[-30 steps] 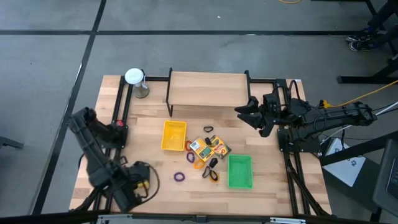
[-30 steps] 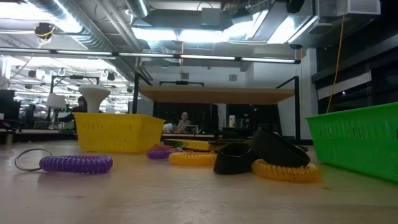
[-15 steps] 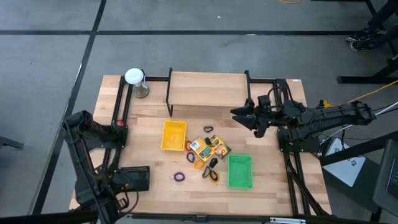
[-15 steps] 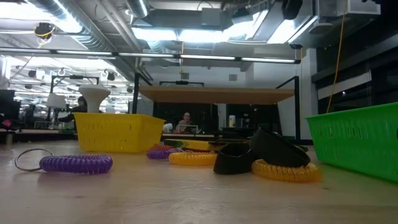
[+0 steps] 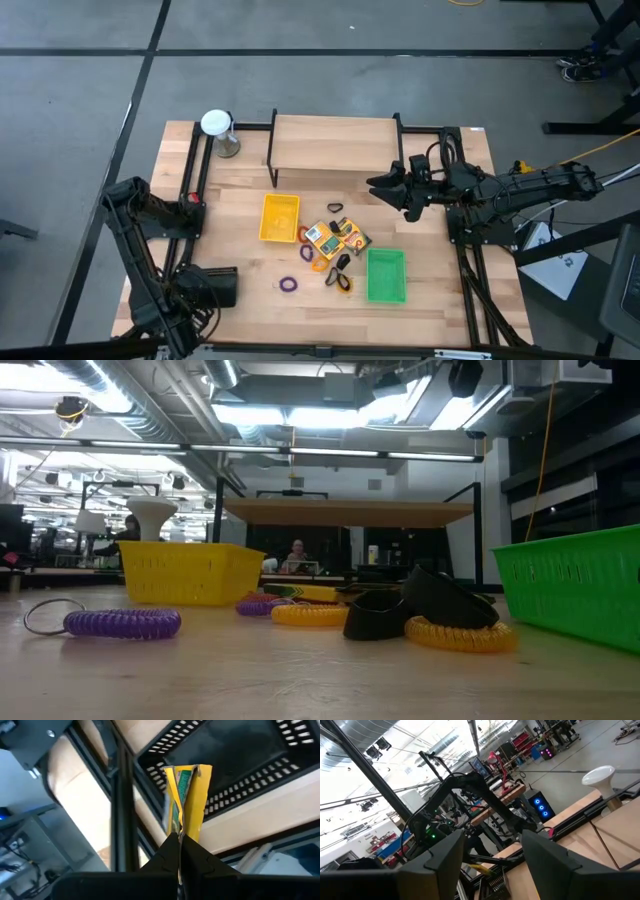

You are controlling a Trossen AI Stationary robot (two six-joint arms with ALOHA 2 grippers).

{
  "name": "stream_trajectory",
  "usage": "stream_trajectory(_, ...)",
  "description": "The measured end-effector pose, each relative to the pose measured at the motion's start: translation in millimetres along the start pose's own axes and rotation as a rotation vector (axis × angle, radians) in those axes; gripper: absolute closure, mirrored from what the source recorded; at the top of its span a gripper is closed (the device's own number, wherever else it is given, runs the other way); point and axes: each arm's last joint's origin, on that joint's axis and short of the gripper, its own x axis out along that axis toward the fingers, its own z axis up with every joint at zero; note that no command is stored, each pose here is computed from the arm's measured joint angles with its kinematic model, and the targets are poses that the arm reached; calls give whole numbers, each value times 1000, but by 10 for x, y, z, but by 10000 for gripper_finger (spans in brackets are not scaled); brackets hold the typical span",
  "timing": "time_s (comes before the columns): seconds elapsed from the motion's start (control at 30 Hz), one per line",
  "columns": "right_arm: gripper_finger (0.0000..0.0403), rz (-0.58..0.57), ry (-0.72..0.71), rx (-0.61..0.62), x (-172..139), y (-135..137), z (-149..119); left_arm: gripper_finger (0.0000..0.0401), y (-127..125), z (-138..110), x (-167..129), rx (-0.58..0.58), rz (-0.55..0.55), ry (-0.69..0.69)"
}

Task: Pick & Place Office Desk Supplies
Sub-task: Put the yellow crayon box into the black bin

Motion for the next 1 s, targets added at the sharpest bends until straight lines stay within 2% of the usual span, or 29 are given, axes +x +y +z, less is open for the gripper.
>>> stream_trajectory(0.3, 197, 0, 1, 0, 0, 0, -1, 399, -66, 118, -23, -49, -10, 14)
stream_trajectory(0.43, 197, 0, 1, 0, 0, 0, -1, 400, -87, 228, -81, -68, -48, 20)
stream_trajectory(0.7, 197, 4, 5, -3, 0, 1, -3, 400, 6, 399, -194, -100, -76, -32)
stream_trajectory(1.0, 197, 6, 7, -24, -1, 2, -3, 400, -19, 404, -51, -164, -77, -26)
